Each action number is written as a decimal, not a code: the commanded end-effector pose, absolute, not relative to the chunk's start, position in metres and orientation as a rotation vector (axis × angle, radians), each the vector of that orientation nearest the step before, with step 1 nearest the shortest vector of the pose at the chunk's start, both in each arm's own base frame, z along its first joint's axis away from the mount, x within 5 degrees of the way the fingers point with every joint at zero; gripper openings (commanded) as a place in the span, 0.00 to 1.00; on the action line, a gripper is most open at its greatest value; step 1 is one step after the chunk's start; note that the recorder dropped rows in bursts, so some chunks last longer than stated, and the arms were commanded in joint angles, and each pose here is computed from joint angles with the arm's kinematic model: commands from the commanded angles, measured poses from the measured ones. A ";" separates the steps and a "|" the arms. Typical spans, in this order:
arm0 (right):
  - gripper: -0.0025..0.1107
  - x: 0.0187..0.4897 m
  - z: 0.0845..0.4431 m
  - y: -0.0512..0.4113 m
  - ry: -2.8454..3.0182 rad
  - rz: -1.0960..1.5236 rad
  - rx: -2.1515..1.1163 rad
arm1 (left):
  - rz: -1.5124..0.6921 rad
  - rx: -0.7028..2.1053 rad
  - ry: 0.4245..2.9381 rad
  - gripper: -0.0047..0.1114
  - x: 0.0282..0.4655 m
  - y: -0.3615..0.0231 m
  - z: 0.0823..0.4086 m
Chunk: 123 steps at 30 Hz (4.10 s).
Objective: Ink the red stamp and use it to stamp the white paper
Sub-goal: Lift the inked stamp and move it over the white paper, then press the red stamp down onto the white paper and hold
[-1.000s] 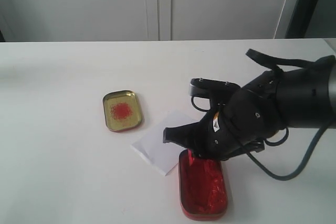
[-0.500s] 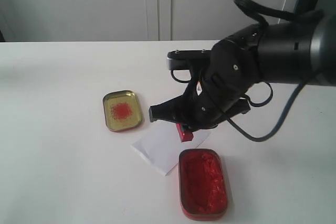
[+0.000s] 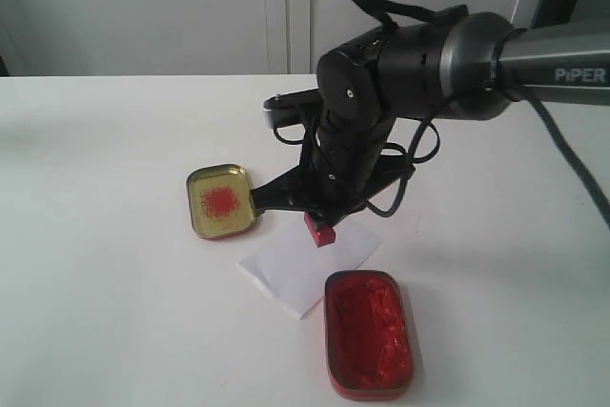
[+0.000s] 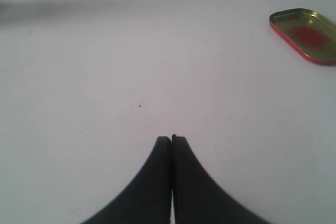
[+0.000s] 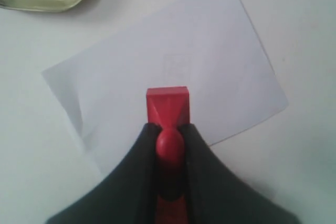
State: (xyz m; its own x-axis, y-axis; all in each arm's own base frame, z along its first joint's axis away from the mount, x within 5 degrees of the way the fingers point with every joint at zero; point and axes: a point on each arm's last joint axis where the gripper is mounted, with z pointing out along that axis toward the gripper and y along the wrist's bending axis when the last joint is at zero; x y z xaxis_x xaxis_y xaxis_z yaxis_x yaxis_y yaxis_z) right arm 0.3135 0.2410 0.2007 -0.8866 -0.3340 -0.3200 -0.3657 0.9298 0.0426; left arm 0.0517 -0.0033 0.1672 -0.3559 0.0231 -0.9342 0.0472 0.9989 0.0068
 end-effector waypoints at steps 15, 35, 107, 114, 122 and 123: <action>0.02 0.335 0.190 0.250 2.809 0.069 -0.564 | -0.026 0.047 1.932 0.04 0.052 -0.003 0.166; 0.02 0.334 0.190 0.253 2.871 0.170 -0.205 | -0.026 0.047 1.932 0.04 0.052 -0.003 0.166; 0.02 0.338 0.072 0.251 3.088 -0.104 -0.225 | -0.026 0.047 1.932 0.04 0.052 -0.003 0.166; 0.02 0.338 0.073 0.251 3.087 -0.103 -0.221 | -0.026 0.047 1.932 0.04 0.052 -0.003 0.166; 0.02 0.342 0.094 0.255 3.018 -0.026 -0.205 | -0.026 0.047 1.932 0.04 0.052 -0.003 0.166; 0.02 0.343 0.098 0.255 3.006 -0.014 -0.204 | -0.026 0.047 1.932 0.04 0.052 -0.003 0.166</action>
State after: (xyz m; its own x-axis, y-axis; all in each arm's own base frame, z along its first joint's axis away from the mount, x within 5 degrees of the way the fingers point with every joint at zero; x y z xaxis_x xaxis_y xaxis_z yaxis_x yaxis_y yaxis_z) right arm 0.3441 0.2629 0.1363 -0.9754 -0.1289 -0.1791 -0.1347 0.9907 0.0209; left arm 0.0517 -0.0033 0.1672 -0.3559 0.0231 -0.9342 0.0472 0.9989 0.0068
